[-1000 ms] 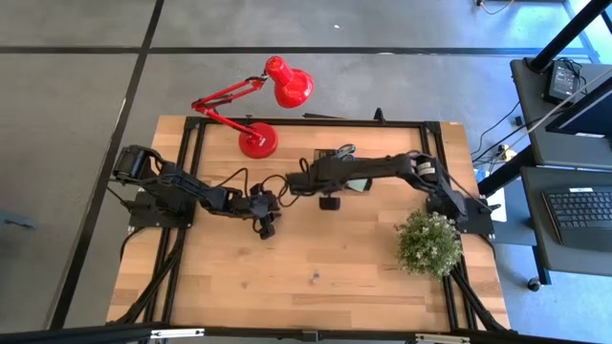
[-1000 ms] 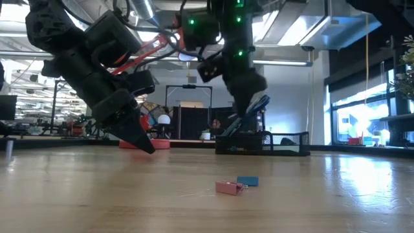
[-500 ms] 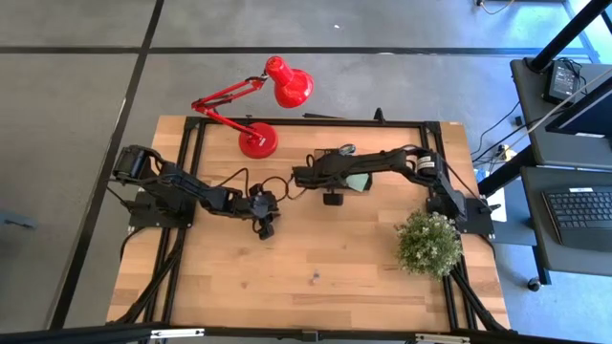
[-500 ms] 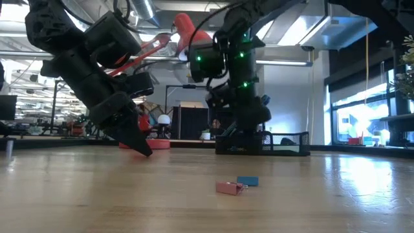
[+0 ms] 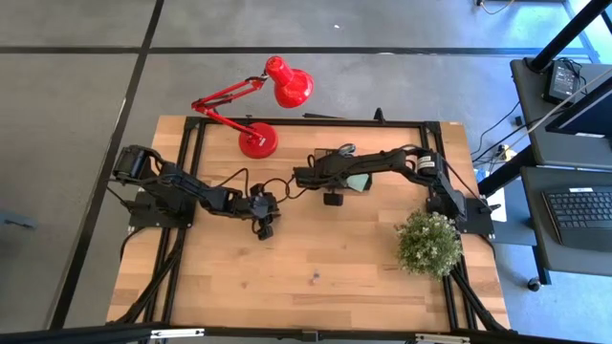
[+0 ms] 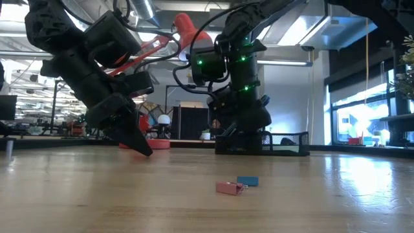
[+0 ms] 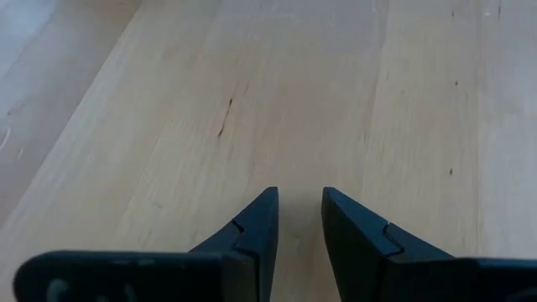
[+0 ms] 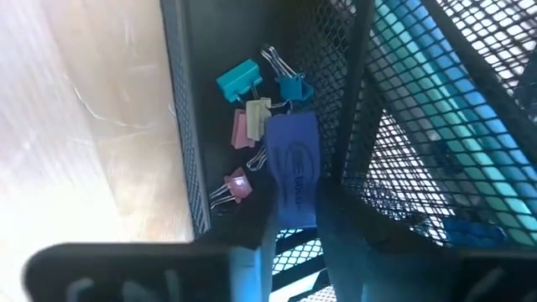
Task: Pick and place office supplies into organizer
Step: Put the blue eraser into the black desk organizer, then put the blue binder clip into the black desk organizer
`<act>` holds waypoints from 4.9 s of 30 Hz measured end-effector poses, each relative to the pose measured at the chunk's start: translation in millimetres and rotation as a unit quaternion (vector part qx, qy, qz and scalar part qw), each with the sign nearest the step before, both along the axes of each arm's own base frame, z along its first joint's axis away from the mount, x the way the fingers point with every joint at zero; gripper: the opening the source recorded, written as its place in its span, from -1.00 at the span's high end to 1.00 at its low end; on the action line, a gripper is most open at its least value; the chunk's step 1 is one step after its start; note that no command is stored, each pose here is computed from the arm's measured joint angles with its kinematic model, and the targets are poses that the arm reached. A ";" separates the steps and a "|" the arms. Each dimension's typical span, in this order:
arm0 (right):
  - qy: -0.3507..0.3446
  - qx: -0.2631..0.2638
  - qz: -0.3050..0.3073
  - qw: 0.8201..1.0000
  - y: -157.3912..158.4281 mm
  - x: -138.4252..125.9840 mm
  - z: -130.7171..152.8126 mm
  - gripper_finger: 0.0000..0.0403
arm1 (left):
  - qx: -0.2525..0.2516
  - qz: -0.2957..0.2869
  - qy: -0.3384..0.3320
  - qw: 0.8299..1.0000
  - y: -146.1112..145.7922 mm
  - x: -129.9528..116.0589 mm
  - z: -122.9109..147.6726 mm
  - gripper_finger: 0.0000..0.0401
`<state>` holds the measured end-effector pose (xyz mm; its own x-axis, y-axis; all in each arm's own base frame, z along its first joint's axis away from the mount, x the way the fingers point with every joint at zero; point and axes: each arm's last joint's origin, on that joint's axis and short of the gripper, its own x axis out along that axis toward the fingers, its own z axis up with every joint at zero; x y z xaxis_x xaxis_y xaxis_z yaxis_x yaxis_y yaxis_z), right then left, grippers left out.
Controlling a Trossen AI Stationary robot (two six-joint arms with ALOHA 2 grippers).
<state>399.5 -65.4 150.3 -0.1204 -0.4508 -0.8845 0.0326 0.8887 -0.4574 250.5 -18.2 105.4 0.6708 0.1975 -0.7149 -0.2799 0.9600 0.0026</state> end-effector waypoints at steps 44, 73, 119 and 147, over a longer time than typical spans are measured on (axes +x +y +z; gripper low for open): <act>-0.124 0.177 0.436 0.874 255.9 14.5 82.9 -0.05 | 0.006 -0.005 0.005 1.000 0.1 -0.5 -0.4 0.56; -0.058 0.216 0.661 0.717 246.5 7.2 8.2 -0.05 | 0.016 0.005 0.001 1.000 0.9 -0.1 0.2 0.56; -0.037 0.288 0.632 0.719 227.0 16.5 -23.2 0.56 | 0.016 0.005 0.000 1.000 0.9 0.0 0.2 0.56; -0.018 0.230 0.613 0.756 230.5 7.7 -8.1 0.73 | 0.016 0.005 0.000 1.000 0.9 0.0 0.1 0.56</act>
